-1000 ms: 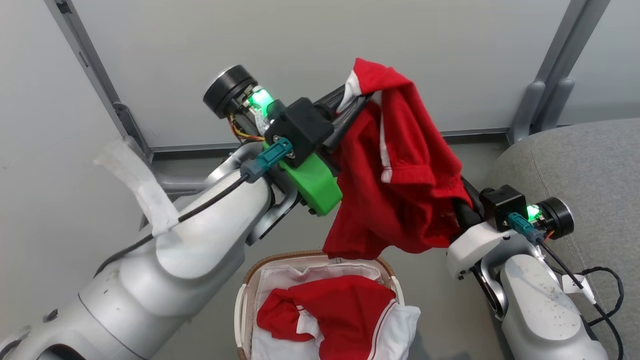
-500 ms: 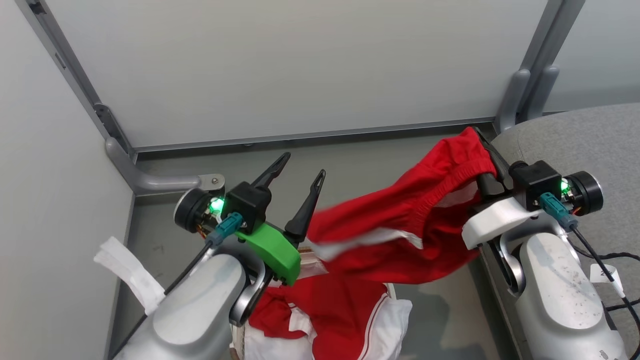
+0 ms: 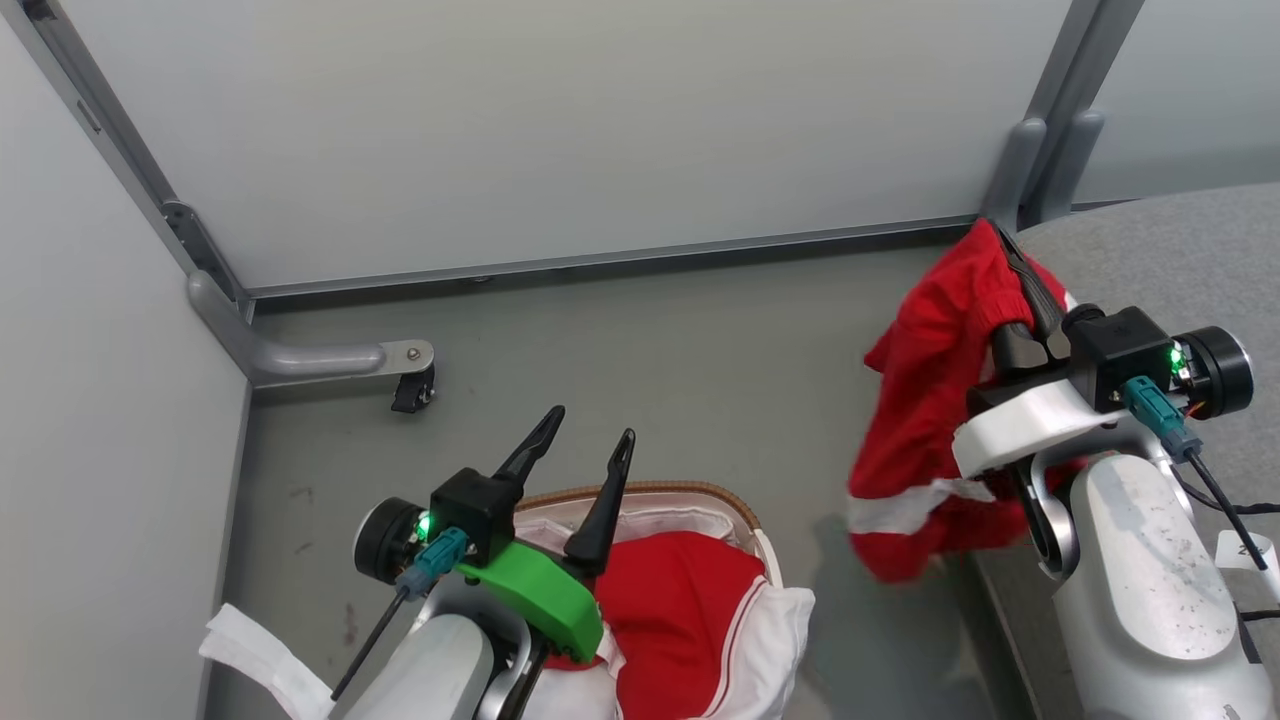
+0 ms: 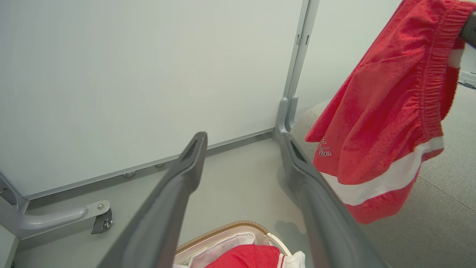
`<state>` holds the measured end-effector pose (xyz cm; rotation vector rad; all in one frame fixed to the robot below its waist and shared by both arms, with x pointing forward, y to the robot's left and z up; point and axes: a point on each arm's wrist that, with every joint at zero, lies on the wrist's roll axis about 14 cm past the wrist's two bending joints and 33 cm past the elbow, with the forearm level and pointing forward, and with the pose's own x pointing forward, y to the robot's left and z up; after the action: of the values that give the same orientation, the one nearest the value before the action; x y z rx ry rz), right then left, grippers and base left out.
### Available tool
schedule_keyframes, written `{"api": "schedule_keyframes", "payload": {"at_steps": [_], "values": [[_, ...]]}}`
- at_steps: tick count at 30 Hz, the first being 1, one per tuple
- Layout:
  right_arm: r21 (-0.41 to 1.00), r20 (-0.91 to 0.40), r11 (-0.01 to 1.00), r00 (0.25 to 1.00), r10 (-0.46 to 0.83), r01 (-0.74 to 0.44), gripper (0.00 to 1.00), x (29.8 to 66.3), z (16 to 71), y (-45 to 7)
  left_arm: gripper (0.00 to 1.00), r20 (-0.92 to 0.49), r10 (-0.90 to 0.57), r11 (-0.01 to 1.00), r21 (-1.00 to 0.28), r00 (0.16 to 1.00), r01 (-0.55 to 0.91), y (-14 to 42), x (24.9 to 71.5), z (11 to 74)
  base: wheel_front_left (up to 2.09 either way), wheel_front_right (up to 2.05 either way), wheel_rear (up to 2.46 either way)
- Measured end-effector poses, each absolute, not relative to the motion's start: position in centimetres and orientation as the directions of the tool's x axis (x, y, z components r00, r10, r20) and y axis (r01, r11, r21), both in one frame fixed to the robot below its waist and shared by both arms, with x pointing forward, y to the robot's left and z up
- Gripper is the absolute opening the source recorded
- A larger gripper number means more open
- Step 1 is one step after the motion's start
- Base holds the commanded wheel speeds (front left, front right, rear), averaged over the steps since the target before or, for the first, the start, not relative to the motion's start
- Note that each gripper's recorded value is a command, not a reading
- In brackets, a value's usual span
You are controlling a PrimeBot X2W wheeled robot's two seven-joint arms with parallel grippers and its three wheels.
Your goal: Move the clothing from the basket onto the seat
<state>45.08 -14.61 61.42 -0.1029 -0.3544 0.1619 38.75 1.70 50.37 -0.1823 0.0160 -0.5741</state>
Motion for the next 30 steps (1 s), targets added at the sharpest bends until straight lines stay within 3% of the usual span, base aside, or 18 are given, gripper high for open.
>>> {"api": "schedule_keyframes", "payload": {"at_steps": [10,17,30], "values": [[-0.135,0.314,0.984,0.937,0.152,-0.115,0.00,45.6,60.5,-15.6,1.00,0.020,-0.526,0.833,-0.191,0.850,0.520,1.8,39.1,49.2,0.00,0.00,0.00],[-0.173,0.328,0.984,0.940,0.097,-0.041,0.00,45.6,61.1,-18.2,1.00,0.022,-0.582,0.794,-0.204,0.813,0.573,-0.8,39.4,48.8,0.00,0.00,0.00],[-0.223,0.313,0.952,0.940,-0.132,0.208,0.00,41.2,60.9,-27.6,1.00,0.016,-0.783,0.601,-0.240,0.622,0.762,-9.7,37.4,47.7,0.00,0.00,0.00]]}}
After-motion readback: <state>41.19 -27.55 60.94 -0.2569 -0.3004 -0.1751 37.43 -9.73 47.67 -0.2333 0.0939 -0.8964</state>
